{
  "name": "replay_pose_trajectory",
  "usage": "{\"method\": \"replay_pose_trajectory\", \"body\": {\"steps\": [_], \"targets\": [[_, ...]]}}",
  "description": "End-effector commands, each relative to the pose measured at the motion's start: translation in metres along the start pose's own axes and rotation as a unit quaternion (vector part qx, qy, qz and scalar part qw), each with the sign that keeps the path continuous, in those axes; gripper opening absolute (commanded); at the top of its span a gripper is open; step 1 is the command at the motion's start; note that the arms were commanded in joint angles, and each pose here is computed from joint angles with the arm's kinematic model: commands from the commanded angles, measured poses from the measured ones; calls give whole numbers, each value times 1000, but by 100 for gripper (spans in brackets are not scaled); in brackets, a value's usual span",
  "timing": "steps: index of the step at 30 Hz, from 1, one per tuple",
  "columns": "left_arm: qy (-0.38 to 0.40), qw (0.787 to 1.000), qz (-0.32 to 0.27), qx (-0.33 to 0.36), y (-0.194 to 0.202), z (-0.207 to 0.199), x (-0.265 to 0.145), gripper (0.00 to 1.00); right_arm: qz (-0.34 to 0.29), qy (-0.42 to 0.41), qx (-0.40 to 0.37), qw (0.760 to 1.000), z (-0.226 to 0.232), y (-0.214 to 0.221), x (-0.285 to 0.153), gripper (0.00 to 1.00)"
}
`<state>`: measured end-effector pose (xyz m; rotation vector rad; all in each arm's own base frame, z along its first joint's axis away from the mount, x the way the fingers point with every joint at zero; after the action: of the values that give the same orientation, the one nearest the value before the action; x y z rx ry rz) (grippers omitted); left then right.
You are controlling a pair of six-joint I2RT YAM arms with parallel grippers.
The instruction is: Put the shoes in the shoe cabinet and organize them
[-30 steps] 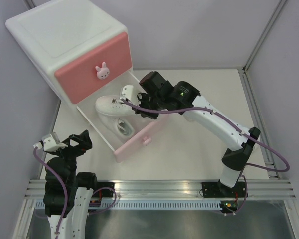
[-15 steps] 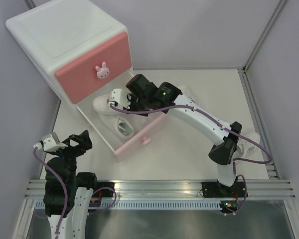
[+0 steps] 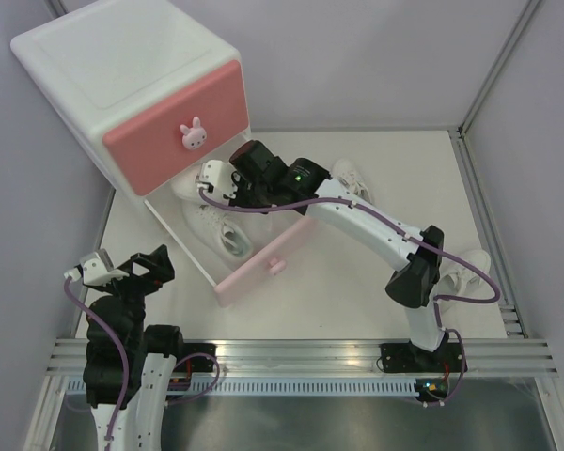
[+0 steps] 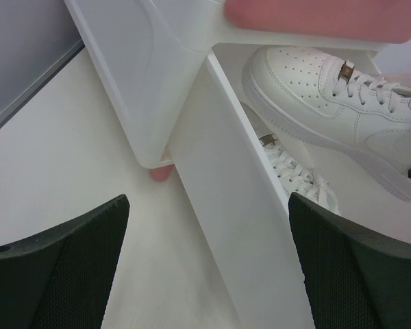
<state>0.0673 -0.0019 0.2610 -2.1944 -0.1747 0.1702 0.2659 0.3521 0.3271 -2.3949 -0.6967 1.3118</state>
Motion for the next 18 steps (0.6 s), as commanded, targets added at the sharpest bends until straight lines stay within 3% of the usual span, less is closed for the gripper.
{"method": "replay_pose_trajectory", "body": {"steps": [1, 18], "targets": [[25, 999, -20, 8, -5, -3, -2, 100, -55, 74, 34, 995, -24, -16, -5, 1], [25, 999, -20, 9, -4, -3, -2, 100, -10, 74, 156, 985, -19, 5, 25, 1]]}}
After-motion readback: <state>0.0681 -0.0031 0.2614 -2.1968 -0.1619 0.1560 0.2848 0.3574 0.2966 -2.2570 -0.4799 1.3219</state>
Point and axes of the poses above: each gripper's point midway between its finger pads, its own x axis out along the fingers, its own z axis along the line the jaws close on, y = z × x, the point moved 10 cm from there along -x, back along the fingers, and after that the axes turned 13 degrees about -x, right-handed, at the moved point
